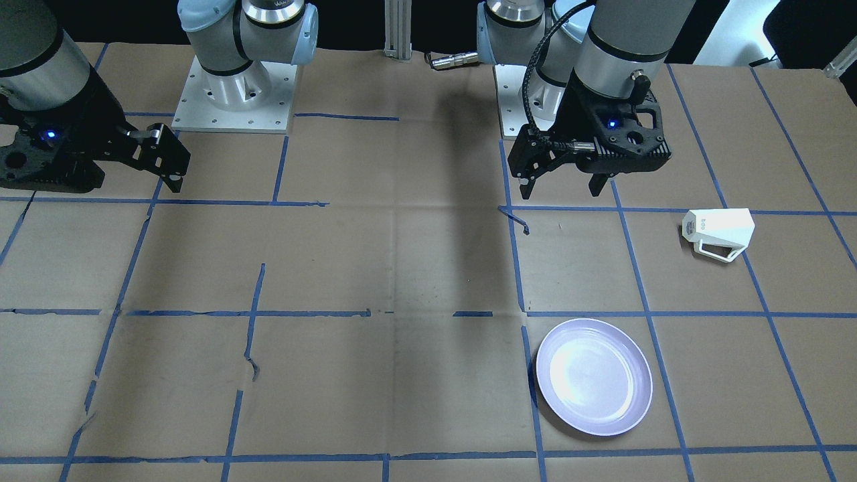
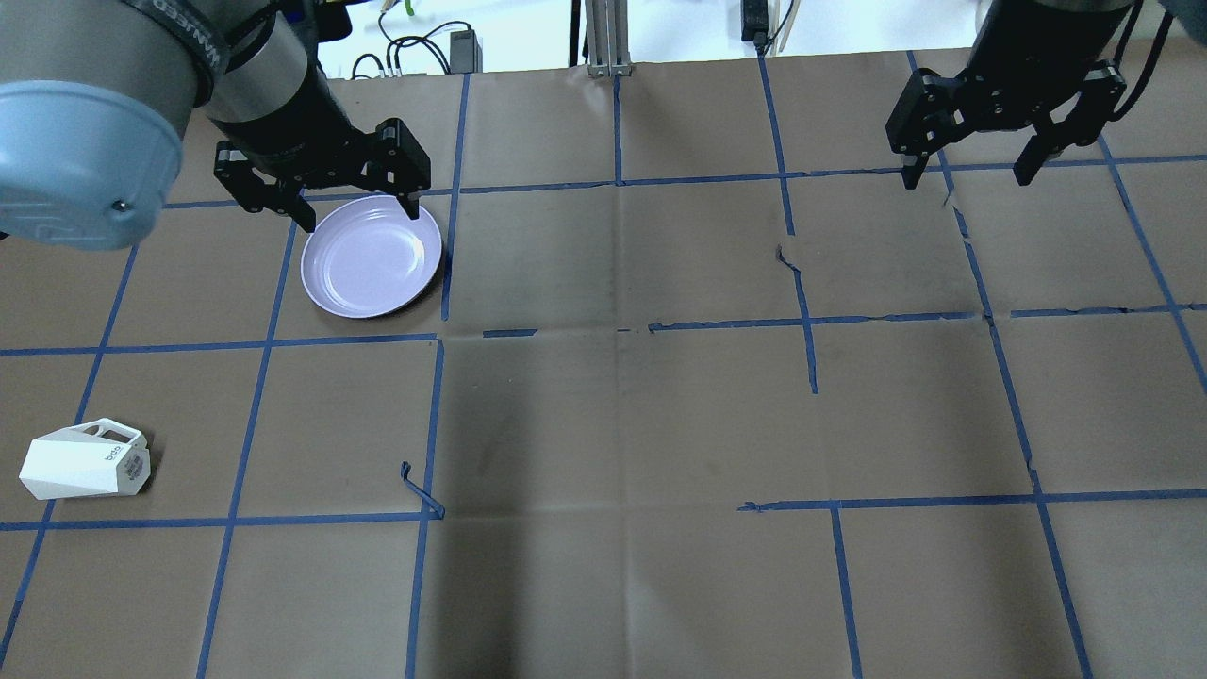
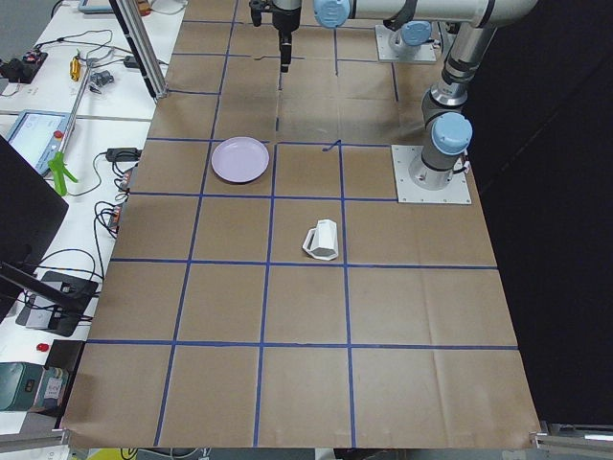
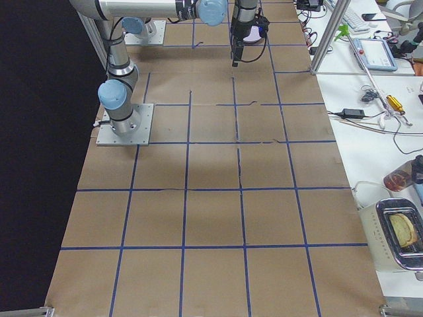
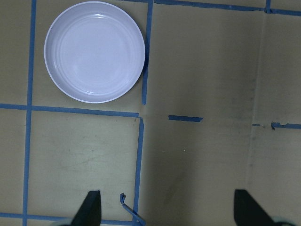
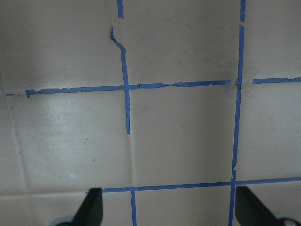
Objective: Flip cup and place on plate
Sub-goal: 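Move the left gripper away from the plate toward the white cup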
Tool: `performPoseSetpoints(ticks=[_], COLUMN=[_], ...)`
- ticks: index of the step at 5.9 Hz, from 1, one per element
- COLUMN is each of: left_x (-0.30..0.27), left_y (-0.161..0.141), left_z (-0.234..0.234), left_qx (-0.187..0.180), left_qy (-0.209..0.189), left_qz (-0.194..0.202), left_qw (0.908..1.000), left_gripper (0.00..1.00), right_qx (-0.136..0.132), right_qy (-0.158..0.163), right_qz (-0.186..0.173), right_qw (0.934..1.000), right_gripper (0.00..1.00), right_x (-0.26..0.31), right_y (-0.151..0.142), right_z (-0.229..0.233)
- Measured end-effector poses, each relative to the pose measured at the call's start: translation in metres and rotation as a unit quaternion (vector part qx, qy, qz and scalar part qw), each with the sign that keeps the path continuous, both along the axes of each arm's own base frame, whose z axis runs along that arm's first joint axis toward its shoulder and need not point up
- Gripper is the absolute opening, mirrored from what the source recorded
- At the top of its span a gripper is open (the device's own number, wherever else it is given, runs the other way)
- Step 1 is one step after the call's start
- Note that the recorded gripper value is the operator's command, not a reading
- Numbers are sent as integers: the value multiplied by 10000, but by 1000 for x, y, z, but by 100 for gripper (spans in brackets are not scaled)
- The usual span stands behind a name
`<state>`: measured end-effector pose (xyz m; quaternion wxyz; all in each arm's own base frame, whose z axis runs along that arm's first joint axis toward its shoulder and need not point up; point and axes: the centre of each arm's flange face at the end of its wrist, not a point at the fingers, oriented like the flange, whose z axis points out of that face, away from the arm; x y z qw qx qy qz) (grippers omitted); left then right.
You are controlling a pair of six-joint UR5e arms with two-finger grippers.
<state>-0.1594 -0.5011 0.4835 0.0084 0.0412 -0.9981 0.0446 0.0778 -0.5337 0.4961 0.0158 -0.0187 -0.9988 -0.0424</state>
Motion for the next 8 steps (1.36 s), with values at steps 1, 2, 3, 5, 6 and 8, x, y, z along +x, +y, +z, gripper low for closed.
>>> performPoseSetpoints(ticks=[1,2,3,5,6,8], left_x=[2,9,34,145,219,395], left_y=[1,2,0,-4,3,49], left_z=[2,6,10,15,14,-6], left_qx=[-21,-47,-40,75,175,397], left_qy=[1,-33,-100,-197,-221,-132], left_qz=[10,-69,-232,-579,-820,-1190], left_qw=[10000,10000,9997,9981,9962,9920], left_gripper=[99,99,99,99,99,99], right_qx=[0,2,4,4,2,0], right_qy=[0,0,0,0,0,0], right_qz=[2,4,3,0,1,1], right_qw=[10000,10000,10000,10000,10000,10000], right_gripper=[100,100,100,100,100,100], right_x=[0,0,0,0,0,0], right_y=[0,0,0,0,0,0], right_z=[0,0,0,0,0,0])
